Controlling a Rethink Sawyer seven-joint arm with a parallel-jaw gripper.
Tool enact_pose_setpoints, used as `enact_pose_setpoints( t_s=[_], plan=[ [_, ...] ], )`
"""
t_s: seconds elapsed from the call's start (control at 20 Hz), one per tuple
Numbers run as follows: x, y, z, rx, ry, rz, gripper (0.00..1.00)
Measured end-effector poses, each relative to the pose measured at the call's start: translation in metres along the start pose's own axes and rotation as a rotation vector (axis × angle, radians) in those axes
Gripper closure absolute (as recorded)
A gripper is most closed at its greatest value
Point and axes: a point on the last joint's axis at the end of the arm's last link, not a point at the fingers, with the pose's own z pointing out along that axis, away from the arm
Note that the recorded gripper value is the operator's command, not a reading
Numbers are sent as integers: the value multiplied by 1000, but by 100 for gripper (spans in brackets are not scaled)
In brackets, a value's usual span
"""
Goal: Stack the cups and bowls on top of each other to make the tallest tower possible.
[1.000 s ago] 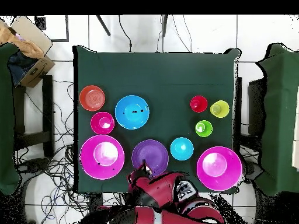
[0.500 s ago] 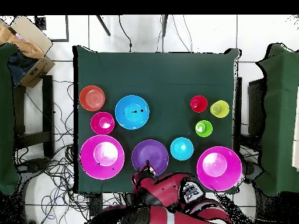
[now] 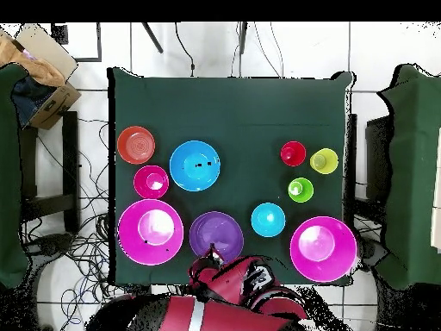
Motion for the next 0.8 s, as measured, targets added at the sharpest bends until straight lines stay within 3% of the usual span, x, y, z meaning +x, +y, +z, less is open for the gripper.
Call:
enact_pose_setpoints(
  t_s=[0.4, 0.8],
  plan=[
    [3, -8, 0, -2, -1, 30, 0],
    [-4, -21, -4, -19, 27, 84, 0]
  ],
)
